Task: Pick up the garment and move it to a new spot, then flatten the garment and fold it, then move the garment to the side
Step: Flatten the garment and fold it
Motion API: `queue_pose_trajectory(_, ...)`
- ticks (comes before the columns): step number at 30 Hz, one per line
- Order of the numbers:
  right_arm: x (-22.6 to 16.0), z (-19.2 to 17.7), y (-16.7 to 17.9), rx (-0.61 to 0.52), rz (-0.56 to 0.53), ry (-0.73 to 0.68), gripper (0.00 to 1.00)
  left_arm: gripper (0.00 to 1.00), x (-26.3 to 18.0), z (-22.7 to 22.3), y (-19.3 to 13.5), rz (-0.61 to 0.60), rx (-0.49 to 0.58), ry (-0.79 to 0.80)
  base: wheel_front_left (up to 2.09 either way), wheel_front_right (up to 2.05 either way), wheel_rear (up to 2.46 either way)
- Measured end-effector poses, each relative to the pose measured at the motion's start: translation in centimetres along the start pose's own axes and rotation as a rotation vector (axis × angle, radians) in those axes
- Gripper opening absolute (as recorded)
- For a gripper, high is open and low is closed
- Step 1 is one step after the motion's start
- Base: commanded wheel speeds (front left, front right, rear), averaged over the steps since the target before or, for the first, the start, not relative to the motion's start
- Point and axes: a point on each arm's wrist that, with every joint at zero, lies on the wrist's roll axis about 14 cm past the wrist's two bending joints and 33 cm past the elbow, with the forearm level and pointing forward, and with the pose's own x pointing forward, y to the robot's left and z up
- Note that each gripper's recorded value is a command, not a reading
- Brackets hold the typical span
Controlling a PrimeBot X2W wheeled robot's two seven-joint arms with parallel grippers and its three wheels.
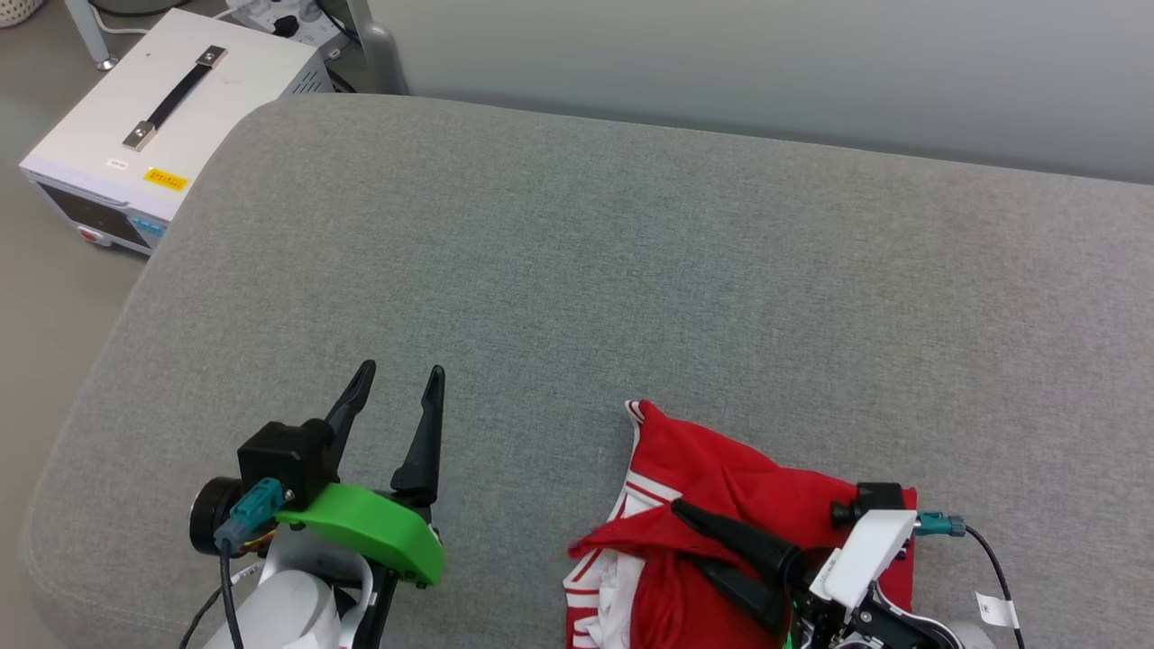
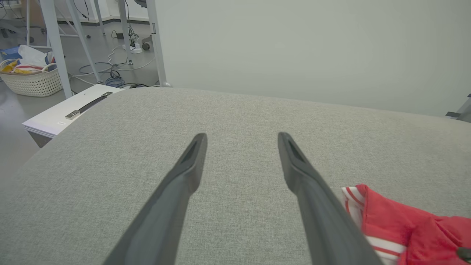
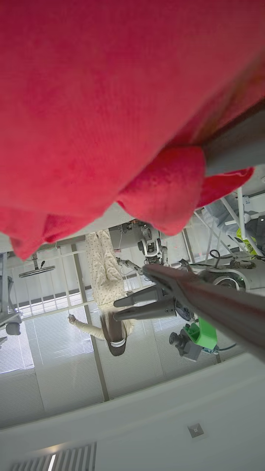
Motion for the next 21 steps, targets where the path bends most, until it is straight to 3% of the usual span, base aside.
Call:
queue_pose_trajectory(5, 0.0, 0.3, 1.9, -0.057, 0.045, -0.033, 1.00, 1.00, 0.2, 0.2, -0.6, -0.018, 0.004, -0.008, 0.00, 0.00, 0.00)
queue_pose_trajectory(9, -0.7, 1.9, 4.8, -0.222, 0.080, -0.137, 1.00, 1.00, 0.2, 0.5, -1.0, -0.030, 0.004, -0.017, 0.00, 0.00, 0.00)
queue_pose_trajectory(16, -5.4, 8.3, 7.5, -0.675, -0.017, -0.509, 1.00, 1.00, 0.2, 1.2, -1.4, -0.042, 0.008, -0.040, 0.00, 0.00, 0.00)
queue_pose_trajectory(21, -11.1, 13.0, 7.7, -1.018, -0.190, -0.758, 1.00, 1.00, 0.4, 1.5, -1.4, -0.030, 0.010, -0.050, 0.00, 0.00, 0.00)
